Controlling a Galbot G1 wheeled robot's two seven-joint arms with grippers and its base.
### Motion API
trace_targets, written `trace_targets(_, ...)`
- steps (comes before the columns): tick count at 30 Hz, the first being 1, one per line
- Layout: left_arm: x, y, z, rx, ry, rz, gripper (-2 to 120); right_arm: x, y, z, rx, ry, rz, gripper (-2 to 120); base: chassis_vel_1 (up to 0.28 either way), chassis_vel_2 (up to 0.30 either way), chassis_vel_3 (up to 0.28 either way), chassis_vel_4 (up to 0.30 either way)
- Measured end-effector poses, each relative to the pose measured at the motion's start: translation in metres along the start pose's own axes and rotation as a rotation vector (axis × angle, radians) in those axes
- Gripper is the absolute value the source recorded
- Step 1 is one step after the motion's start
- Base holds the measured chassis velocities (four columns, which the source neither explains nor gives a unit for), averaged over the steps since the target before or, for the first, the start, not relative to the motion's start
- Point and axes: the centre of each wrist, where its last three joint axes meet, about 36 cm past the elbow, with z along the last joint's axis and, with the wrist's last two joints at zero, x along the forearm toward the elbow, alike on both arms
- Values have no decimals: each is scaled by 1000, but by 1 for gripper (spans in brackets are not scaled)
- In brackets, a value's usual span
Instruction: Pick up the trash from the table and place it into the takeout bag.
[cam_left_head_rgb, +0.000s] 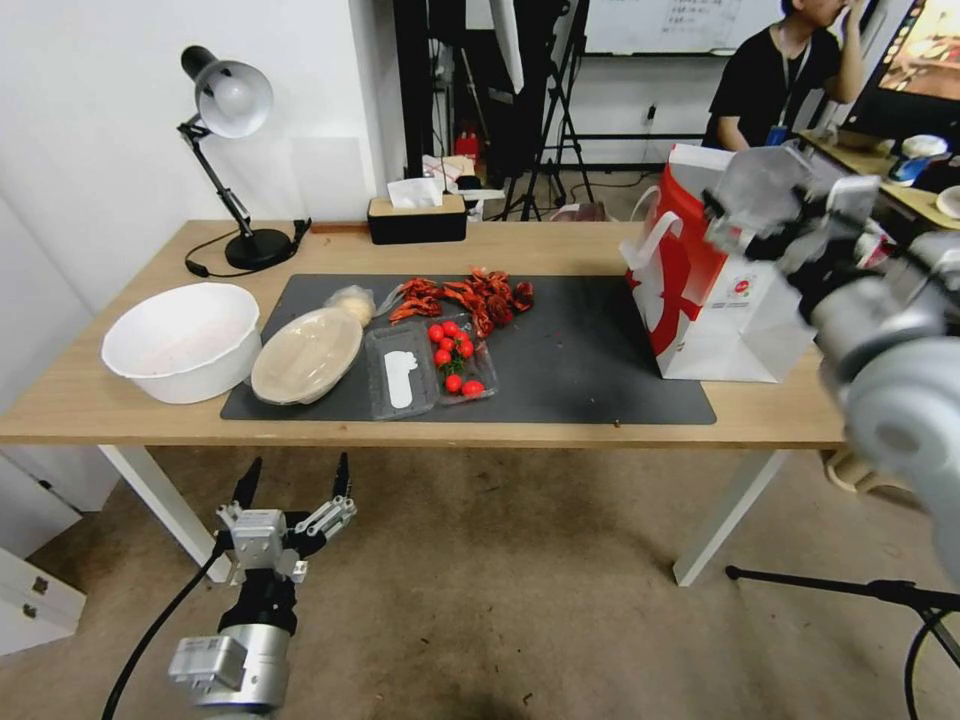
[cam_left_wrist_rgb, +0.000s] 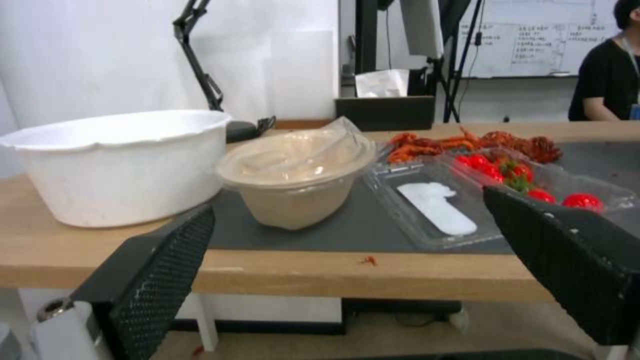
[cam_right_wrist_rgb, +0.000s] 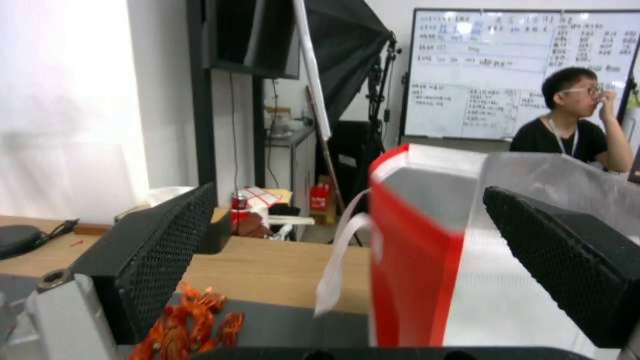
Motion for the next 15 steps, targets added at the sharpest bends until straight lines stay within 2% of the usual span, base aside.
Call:
trace_targets(1,-1,0,-1,0,-3,0,100,10,2,15,-1,-4,-8,100,0,0,0,0)
trace_targets(2,-1,0,-1,0,-3,0,100,10,2,15,-1,-4,-8,100,0,0,0,0)
trace_targets(5,0,0,-1,-1,-3,4,100,40,8,58,-11,-20,-13,100,0,0,0,0)
trace_targets(6,0,0,-1,-1,-3,4,100,40,8,58,-11,-20,-13,100,0,0,0,0)
trace_targets(9,0,0,-1,-3,-1,6,100,64,12,92,-26,-53,1,100,0,0,0,0)
trace_targets(10,0,0,-1,-3,-1,6,100,64,12,92,-26,-53,1,100,0,0,0,0)
trace_targets(15,-1,1,2,-5,3,8,100,94,22,130,-49,-40,16,100,0,0,0,0)
